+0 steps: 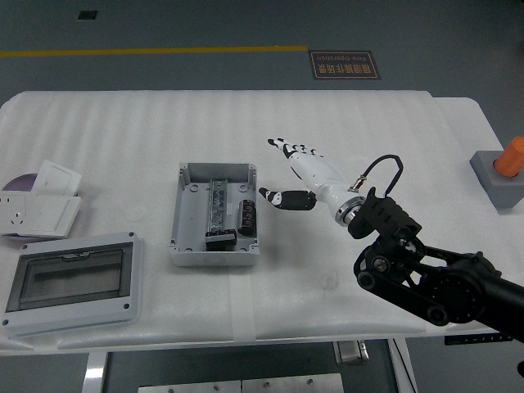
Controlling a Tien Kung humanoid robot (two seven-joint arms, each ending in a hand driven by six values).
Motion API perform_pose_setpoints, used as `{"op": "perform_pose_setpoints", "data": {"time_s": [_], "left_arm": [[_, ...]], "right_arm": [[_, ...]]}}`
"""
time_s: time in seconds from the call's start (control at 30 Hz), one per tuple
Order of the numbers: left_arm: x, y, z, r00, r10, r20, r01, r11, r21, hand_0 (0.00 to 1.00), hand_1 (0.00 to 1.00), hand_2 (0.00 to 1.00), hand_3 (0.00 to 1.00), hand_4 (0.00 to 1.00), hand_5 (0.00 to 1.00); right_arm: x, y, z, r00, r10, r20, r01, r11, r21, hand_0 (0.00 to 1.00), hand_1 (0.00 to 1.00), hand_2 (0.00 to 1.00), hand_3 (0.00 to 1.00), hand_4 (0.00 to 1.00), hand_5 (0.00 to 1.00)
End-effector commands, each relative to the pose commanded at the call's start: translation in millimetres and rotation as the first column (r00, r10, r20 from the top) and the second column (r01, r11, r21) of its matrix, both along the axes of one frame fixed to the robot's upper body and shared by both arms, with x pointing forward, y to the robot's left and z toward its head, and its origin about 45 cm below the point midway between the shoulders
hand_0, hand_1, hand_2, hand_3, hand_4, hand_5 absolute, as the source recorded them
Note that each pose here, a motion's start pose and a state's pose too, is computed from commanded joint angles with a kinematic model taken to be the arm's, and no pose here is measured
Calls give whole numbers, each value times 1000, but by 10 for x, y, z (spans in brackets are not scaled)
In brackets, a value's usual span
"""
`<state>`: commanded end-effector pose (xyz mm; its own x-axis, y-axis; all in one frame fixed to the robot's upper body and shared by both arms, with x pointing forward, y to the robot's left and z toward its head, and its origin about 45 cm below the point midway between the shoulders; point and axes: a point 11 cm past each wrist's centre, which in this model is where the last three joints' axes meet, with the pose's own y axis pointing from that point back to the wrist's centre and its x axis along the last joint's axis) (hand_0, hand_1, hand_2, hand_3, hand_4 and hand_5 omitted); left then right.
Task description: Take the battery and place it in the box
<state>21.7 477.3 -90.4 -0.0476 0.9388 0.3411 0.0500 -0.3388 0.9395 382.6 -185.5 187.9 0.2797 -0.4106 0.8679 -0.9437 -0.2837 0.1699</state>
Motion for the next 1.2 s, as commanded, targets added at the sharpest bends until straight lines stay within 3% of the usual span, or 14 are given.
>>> {"op": "perform_pose_setpoints", "data": {"time_s": [0.13,0.3,0.53,0.6,0.63,0.77,0.97,1.2], "left_arm": [[-20,-3,-3,1000,3,-3,-3,1000,-1,581,636,535,555,602,454],[-50,-16,-11,1000,8,-6,-8,1000,-2,580,635,533,554,585,441],[-83,-23,-16,1000,-1,-18,1,1000,-4,580,635,531,553,580,432],[-111,-16,-15,1000,-1,-24,1,1000,-2,580,635,531,553,580,432],[-124,-14,-15,1000,-1,-26,1,1000,-1,580,635,530,552,579,425],[-178,-9,-15,999,-1,-39,1,1000,0,580,635,530,552,579,425],[-184,39,6,999,-5,-43,6,1000,9,581,635,534,553,576,425],[-236,64,15,999,1,-48,0,1000,15,582,635,537,554,576,422]], "right_arm": [[83,-447,-23,994,-109,20,110,994,-27,998,962,983,998,716,380],[44,-808,-2,976,-207,74,205,978,29,998,936,942,981,740,417],[-82,-1007,81,944,-299,142,264,939,223,971,883,906,923,749,435],[-133,-1075,93,933,-329,147,281,919,276,971,883,906,923,749,435],[-151,-1111,102,927,-343,149,289,911,295,865,816,827,864,741,442],[-218,-1291,142,904,-400,154,324,873,364,865,816,827,864,741,442],[-321,-1565,195,867,-475,153,365,813,455,827,791,807,841,749,445],[-380,-1681,263,855,-495,156,363,784,503,817,784,802,831,749,440]]}}
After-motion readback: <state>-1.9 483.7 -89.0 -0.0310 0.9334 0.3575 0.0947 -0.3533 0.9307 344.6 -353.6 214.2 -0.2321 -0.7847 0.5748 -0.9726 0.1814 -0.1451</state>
